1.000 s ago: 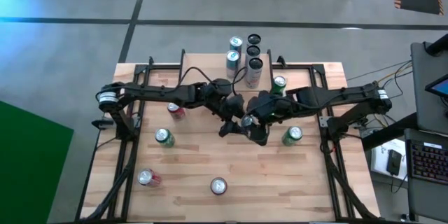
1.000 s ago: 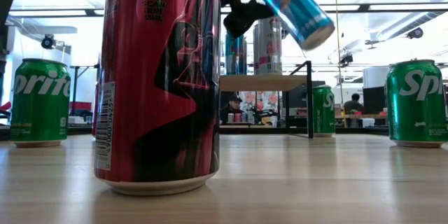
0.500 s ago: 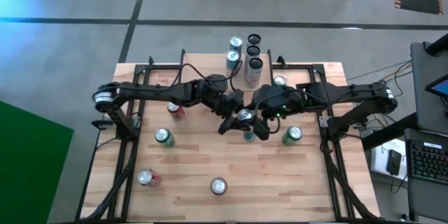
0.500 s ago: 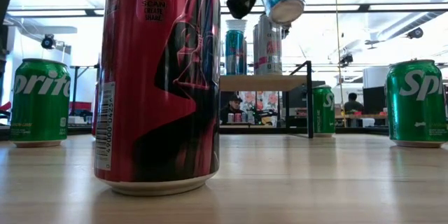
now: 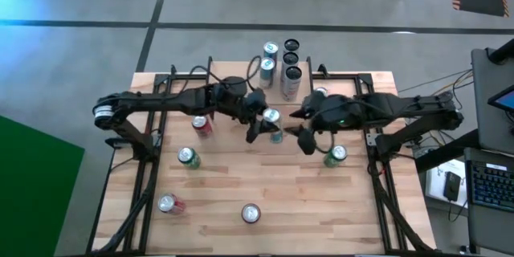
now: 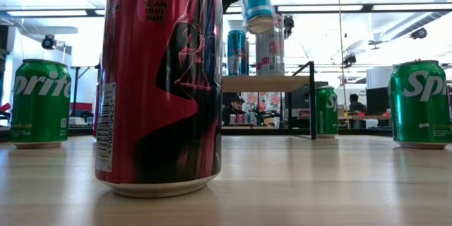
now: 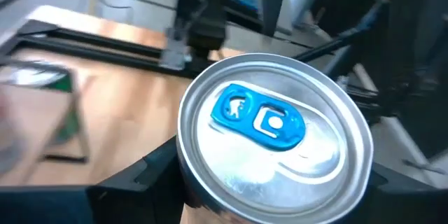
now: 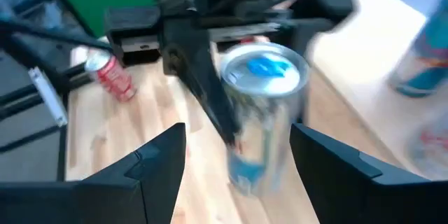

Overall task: Place canned beverage on shelf
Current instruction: Put the blue soda can on the shelf aligned with the other blue soda can

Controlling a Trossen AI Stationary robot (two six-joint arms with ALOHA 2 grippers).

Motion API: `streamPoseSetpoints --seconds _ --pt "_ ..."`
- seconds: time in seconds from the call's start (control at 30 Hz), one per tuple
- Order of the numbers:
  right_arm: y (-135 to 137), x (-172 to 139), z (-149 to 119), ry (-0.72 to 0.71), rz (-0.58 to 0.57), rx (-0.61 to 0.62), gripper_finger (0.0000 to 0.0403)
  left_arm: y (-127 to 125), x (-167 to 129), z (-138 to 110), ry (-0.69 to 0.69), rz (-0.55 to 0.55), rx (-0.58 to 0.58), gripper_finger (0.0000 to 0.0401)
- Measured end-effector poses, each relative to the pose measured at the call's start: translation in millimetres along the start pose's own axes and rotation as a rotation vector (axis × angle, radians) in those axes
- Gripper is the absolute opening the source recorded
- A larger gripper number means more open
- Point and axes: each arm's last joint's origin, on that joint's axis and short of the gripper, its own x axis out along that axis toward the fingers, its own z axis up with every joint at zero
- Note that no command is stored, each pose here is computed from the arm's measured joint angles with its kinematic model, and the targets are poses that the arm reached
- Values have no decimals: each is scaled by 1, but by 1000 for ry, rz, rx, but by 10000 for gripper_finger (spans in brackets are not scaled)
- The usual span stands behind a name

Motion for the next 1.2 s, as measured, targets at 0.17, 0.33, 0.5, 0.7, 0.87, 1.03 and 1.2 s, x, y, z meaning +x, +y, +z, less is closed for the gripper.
streamPoseSetpoints --seconds 0.17,0.33,0.5,0.7,0.87,1.03,1.2 --pt "1 -19 -1 -57 -33 27 246 13 -29 -2 -33 74 -12 226" --pt "5 -13 -16 -24 -66 53 246 26 -59 -10 -101 156 -22 227" --pt "12 -1 -36 -11 -108 79 246 30 -77 -22 -122 185 -29 227" --pt "21 12 -74 -36 -63 176 246 25 -103 -20 -176 254 -24 228" --pt "24 20 -101 -113 50 253 241 16 -121 -22 -214 277 38 228" --pt "29 20 -99 -216 114 230 239 25 -117 -72 -113 305 9 228" --pt "25 11 -96 -153 -23 181 233 27 -118 -100 -274 264 -44 228"
